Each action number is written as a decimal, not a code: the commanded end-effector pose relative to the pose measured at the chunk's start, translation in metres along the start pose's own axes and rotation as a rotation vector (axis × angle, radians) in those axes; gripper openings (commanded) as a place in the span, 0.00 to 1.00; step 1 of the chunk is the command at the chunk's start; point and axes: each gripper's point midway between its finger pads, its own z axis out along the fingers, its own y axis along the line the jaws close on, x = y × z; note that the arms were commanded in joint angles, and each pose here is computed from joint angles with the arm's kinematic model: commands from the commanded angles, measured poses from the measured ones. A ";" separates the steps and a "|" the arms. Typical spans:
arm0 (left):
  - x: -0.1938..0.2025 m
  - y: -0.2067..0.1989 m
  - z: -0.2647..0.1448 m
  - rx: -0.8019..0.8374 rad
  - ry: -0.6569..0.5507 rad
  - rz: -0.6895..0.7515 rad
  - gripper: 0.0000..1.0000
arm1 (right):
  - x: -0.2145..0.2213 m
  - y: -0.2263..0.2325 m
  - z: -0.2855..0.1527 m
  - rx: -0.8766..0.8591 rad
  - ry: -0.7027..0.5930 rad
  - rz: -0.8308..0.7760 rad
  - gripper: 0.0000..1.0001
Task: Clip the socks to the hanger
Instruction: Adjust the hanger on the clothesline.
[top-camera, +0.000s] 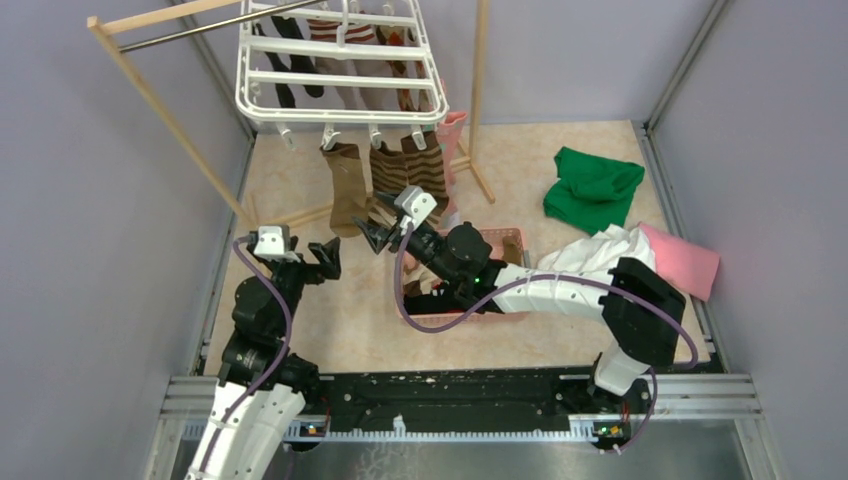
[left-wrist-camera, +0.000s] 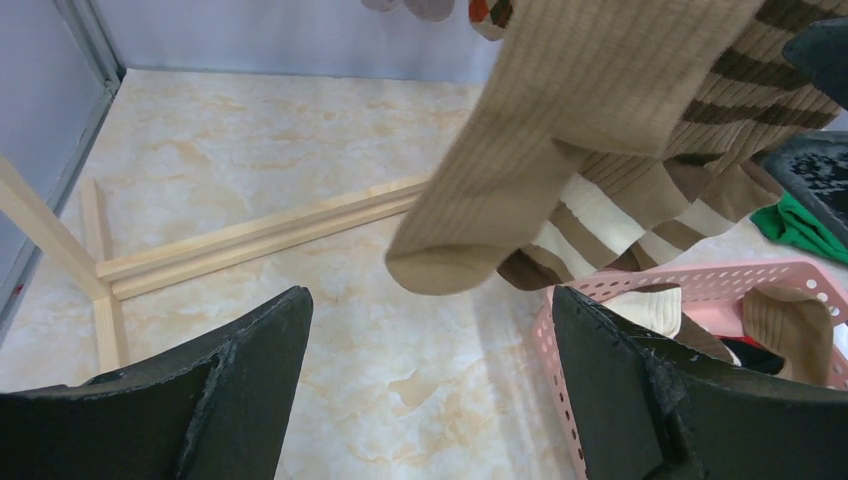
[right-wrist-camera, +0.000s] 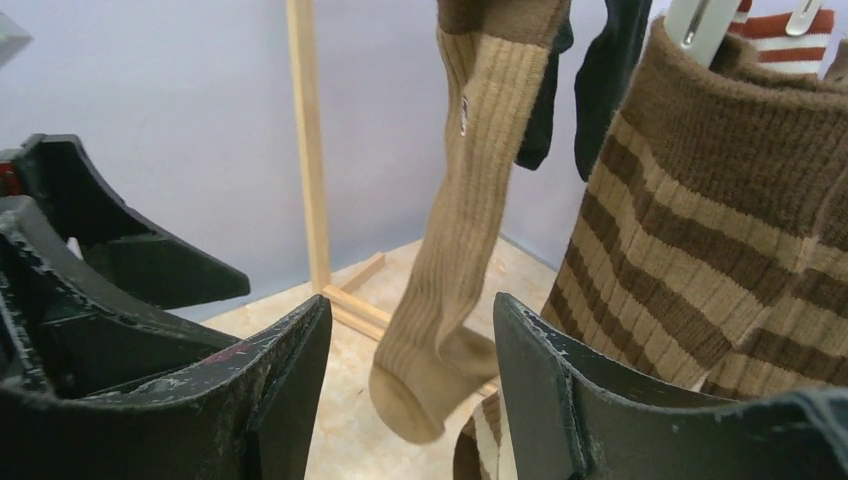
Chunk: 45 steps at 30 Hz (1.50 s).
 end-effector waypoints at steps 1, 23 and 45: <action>-0.021 0.002 -0.006 -0.011 -0.060 0.016 0.95 | -0.025 -0.008 0.012 0.065 -0.074 -0.004 0.60; -0.039 0.000 -0.021 0.000 -0.109 0.002 0.93 | -0.026 -0.029 0.060 0.104 -0.111 0.029 0.60; -0.041 -0.005 -0.023 0.017 -0.120 -0.055 0.90 | -0.037 -0.058 0.068 0.014 -0.188 0.055 0.00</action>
